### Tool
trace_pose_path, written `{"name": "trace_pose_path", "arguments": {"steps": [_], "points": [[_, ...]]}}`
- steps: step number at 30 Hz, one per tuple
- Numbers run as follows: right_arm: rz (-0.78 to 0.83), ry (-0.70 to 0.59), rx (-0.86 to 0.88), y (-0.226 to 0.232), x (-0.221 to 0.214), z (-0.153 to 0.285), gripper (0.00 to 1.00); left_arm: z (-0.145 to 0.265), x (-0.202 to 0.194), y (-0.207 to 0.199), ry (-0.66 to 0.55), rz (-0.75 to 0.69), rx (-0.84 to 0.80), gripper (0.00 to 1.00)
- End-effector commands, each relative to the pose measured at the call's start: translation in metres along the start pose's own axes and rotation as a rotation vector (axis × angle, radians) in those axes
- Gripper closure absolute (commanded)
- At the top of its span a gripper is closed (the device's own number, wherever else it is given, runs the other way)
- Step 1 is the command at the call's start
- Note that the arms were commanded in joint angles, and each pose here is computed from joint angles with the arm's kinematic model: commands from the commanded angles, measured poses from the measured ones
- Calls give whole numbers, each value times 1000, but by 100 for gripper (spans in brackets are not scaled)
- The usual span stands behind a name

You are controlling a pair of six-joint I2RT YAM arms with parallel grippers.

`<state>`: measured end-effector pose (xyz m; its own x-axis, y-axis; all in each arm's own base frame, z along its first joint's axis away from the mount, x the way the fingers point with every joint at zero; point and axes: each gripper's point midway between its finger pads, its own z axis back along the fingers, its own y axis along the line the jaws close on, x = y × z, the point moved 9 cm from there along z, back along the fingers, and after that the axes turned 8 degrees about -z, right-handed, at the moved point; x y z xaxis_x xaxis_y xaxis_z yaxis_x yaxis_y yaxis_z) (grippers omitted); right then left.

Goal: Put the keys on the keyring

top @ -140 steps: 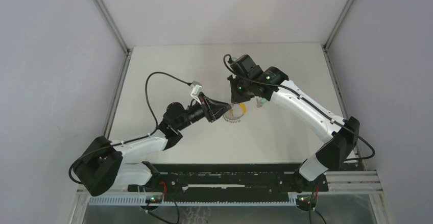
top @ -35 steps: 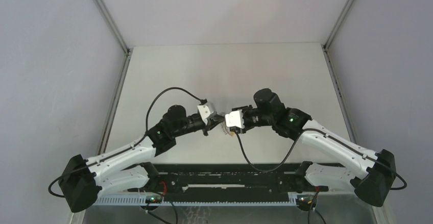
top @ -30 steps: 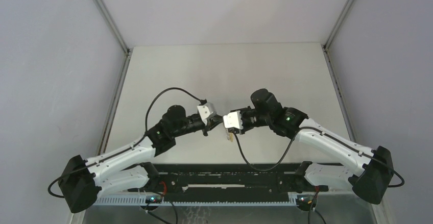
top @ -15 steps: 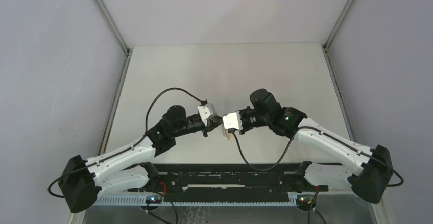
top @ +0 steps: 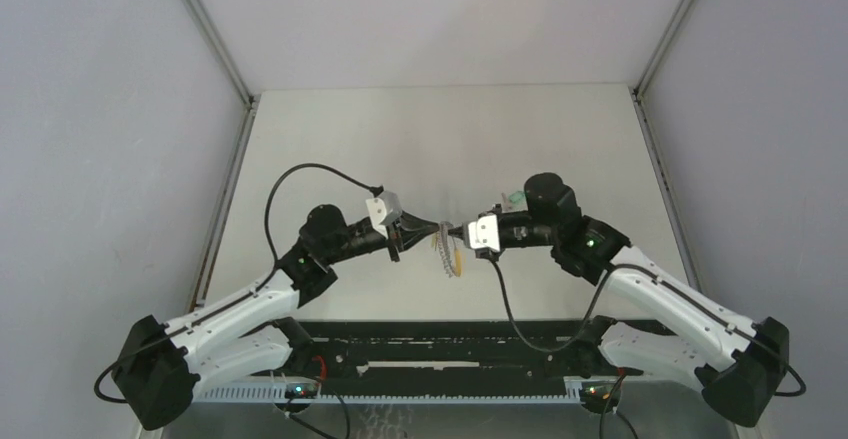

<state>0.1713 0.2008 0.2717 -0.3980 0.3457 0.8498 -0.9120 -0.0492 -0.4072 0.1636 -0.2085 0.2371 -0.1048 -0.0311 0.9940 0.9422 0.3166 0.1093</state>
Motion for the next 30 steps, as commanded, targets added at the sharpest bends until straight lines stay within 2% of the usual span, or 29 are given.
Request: {"name": "trace_pose_path", "arguments": {"steps": [1, 6, 10, 12, 16, 24, 30], "points": [[80, -260, -34, -4, 38, 13, 100, 2, -1, 3, -39, 60, 5, 100], [86, -366, -36, -1, 44, 11, 100, -1, 7, 0, -112, 95, -39, 100], [41, -292, -77, -6, 37, 10, 99, 0, 10, 0, -115, 77, -39, 100], [34, -237, -104, -8, 36, 14, 83, 1, 9, 1, -87, 64, -33, 100], [65, -90, -118, -2, 28, 19, 67, 3, 6, 2, -52, 44, -26, 100], [-4, 132, -70, 6, 15, -2, 67, 4, 9, 3, -42, 36, -18, 100], [-129, 182, -24, 12, 0, -24, 72, 4, 9, 3, -45, 40, -17, 100]]}}
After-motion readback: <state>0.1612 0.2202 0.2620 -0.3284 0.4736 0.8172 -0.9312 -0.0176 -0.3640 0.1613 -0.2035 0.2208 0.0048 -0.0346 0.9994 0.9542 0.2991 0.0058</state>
